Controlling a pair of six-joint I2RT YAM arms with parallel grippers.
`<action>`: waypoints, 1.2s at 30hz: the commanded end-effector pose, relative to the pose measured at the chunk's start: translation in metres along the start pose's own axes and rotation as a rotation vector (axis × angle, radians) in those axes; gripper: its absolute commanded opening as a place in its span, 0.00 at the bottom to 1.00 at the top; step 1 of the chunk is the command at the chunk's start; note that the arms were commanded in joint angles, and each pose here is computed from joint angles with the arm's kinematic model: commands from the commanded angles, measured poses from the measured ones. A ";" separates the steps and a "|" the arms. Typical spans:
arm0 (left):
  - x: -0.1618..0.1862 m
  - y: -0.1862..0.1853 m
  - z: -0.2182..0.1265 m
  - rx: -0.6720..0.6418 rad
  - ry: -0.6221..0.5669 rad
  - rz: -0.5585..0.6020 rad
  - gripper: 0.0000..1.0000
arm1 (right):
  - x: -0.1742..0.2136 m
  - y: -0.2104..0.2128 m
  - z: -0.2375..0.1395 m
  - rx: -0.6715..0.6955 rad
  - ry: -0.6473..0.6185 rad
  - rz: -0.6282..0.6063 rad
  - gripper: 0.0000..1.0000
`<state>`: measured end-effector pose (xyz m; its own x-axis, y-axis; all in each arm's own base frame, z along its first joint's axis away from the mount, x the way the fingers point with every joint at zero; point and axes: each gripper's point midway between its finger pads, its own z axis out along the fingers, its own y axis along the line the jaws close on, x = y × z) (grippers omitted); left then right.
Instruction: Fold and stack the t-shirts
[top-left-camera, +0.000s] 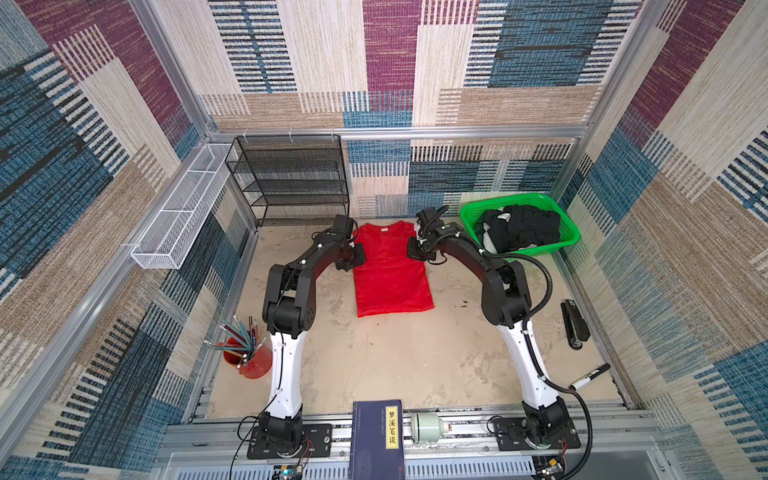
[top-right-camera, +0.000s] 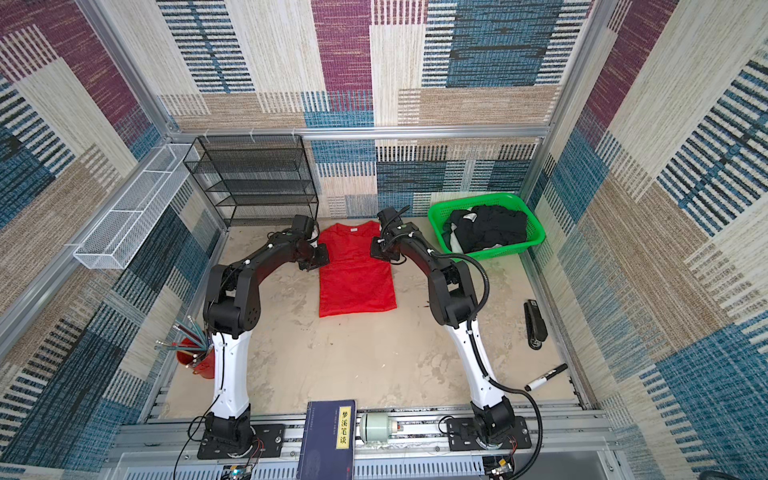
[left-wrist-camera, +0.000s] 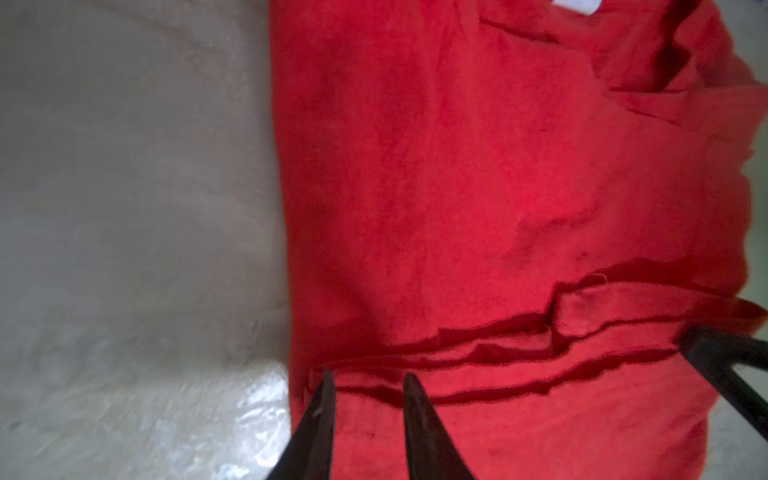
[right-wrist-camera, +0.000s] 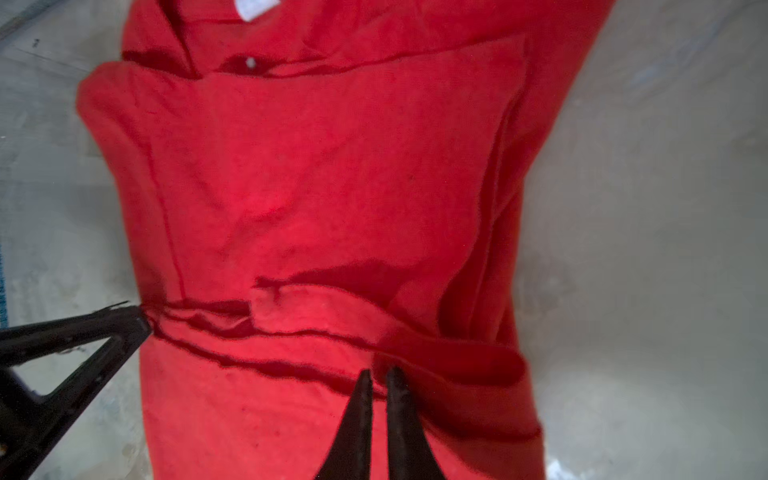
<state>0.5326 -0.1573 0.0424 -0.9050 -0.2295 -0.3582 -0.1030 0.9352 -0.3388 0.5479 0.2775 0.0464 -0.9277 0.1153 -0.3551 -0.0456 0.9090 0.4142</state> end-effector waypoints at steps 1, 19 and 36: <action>0.005 0.002 0.004 0.004 0.034 0.014 0.30 | 0.012 -0.014 0.012 0.049 0.047 0.010 0.12; 0.098 -0.074 -0.073 0.288 0.175 0.063 0.29 | 0.060 0.022 -0.085 -0.017 -0.009 -0.039 0.14; 0.179 -0.121 -0.035 0.283 0.286 0.082 0.28 | 0.177 -0.039 -0.063 0.052 0.188 0.056 0.13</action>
<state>0.3643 -0.3003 0.0522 -0.9879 -0.0154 -0.1543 0.0740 0.8275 -0.5565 0.3650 0.2447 0.0292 -0.9799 0.0826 -0.1814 -0.0019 0.9060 0.4232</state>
